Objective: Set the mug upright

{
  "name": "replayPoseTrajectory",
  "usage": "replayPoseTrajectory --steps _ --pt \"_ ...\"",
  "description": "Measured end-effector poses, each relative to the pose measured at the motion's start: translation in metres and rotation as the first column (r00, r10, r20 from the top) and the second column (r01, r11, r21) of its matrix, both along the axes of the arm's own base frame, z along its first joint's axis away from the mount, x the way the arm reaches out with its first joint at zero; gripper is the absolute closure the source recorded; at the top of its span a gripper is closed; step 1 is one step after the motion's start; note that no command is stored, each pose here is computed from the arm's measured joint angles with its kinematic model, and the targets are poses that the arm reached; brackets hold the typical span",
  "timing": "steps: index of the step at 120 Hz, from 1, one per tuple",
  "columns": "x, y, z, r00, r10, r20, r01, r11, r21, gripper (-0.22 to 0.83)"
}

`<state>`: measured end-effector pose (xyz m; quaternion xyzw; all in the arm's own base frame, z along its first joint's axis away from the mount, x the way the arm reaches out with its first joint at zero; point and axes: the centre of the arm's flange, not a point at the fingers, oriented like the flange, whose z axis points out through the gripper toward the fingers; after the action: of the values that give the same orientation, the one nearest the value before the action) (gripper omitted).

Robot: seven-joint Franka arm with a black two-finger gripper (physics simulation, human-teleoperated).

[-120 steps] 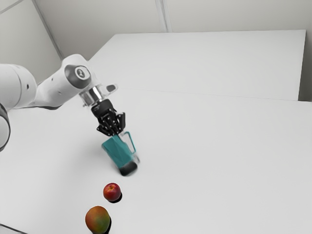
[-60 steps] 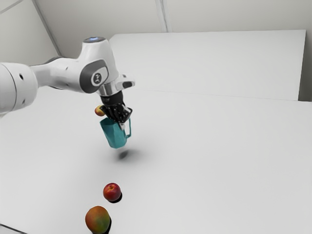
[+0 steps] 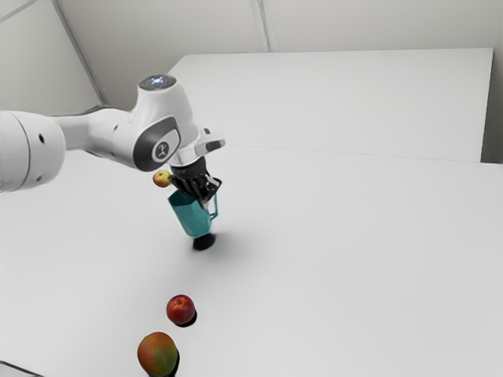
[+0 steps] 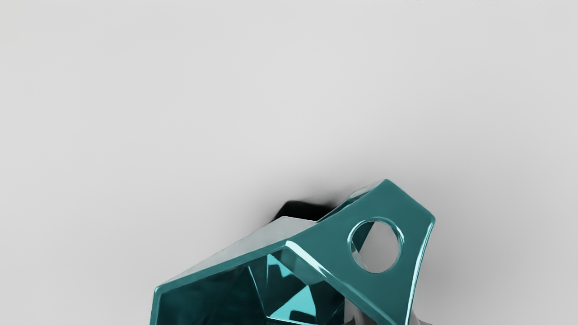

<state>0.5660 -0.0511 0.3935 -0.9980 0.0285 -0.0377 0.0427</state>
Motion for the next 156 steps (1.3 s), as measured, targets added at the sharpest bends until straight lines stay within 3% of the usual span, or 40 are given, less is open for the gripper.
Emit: replayPoseTrajectory --steps 45,68,87,114,156 --pt "0.009 -0.003 -0.041 0.999 0.052 -0.006 -0.052 0.999 -0.016 0.79" --pt "0.009 -0.003 -0.04 0.998 0.067 -0.003 -0.067 0.997 -0.025 0.38" --pt "0.007 -0.003 -0.024 0.997 0.073 0.021 -0.072 0.997 -0.027 0.18" --pt "0.0 0.001 0.012 0.995 0.085 0.046 -0.084 0.996 -0.022 0.06" --pt "0.01 0.003 0.11 0.992 0.106 0.069 -0.106 0.994 -0.011 0.01"
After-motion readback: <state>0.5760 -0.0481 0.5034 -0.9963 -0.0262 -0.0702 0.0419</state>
